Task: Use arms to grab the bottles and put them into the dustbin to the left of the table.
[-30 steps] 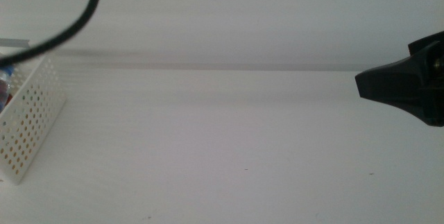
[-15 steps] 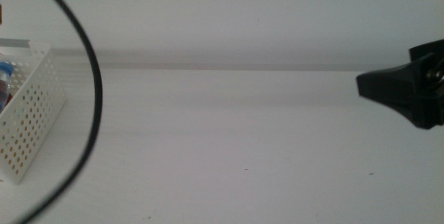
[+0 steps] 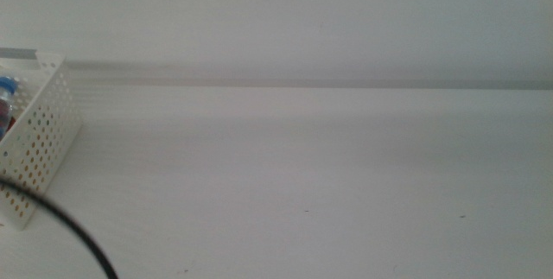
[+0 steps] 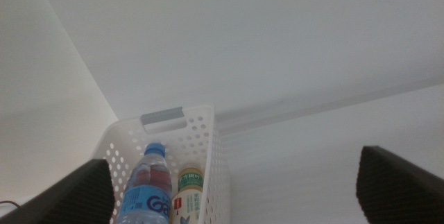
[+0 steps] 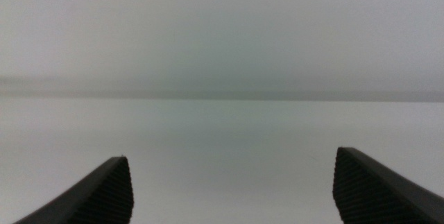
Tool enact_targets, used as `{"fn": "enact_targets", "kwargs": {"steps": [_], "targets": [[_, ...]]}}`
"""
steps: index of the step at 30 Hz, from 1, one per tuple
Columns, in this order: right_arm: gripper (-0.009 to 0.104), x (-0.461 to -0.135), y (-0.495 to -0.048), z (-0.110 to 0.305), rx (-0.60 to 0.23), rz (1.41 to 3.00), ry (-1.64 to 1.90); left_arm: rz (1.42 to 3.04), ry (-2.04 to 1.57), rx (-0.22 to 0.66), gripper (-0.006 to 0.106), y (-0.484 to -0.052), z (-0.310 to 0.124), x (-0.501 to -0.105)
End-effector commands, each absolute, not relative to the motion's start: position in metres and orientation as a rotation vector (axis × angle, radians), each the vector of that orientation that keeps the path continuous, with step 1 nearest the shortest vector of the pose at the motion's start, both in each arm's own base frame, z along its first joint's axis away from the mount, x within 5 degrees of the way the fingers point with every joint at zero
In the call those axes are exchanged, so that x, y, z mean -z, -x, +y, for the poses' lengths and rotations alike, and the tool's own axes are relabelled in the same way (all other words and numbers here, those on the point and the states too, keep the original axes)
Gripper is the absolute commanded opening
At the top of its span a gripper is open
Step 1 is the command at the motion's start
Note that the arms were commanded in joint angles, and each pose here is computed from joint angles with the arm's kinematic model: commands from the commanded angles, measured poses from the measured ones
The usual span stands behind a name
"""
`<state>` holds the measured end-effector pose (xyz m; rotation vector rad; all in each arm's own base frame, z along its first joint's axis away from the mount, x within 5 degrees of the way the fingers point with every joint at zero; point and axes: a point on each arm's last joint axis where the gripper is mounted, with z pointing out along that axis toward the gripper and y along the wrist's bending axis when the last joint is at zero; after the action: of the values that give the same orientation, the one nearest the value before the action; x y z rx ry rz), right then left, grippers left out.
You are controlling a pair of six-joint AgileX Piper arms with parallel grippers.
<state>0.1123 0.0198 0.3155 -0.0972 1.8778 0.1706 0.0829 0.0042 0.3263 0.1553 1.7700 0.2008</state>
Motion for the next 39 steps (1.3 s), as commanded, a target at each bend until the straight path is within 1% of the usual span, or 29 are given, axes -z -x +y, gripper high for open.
{"fn": "enact_targets", "kwargs": {"steps": [1,4,9,12,17,20,24,26,31,39], "targets": [[0.077,-0.302,-0.1,0.016,-0.164,1.804,0.088,1.724,-0.148,-0.197,0.094,-0.074,0.003,-0.311],[0.077,-0.283,-0.082,0.014,-0.167,1.769,0.086,1.698,-0.118,-0.214,0.094,-0.067,0.005,-0.286],[0.077,-0.25,-0.066,0.011,-0.154,1.753,0.095,1.719,-0.066,-0.237,0.094,-0.058,0.006,-0.247],[0.077,-0.232,-0.06,0.009,-0.132,1.751,0.109,1.698,-0.049,-0.254,0.094,-0.054,0.007,-0.232],[0.077,-0.204,-0.055,0.008,-0.128,1.755,0.112,1.636,-0.044,-0.264,0.094,-0.051,0.007,-0.213],[0.077,-0.191,-0.054,0.008,-0.127,1.769,0.113,1.65,-0.031,-0.246,0.094,-0.052,0.007,-0.201],[0.077,-0.183,-0.052,0.007,-0.113,1.76,0.122,1.664,0.008,-0.199,0.094,-0.055,0.007,-0.186],[0.077,-0.178,-0.053,0.007,-0.11,1.762,0.118,1.701,0.007,-0.188,0.094,-0.054,0.006,-0.183],[0.077,-0.178,-0.054,0.005,-0.089,1.75,0.077,1.673,0.01,-0.193,0.094,-0.055,0.006,-0.185],[0.077,-0.18,-0.054,0.004,-0.086,1.738,0.025,1.665,0.011,-0.194,0.094,-0.055,0.007,-0.186]]}}
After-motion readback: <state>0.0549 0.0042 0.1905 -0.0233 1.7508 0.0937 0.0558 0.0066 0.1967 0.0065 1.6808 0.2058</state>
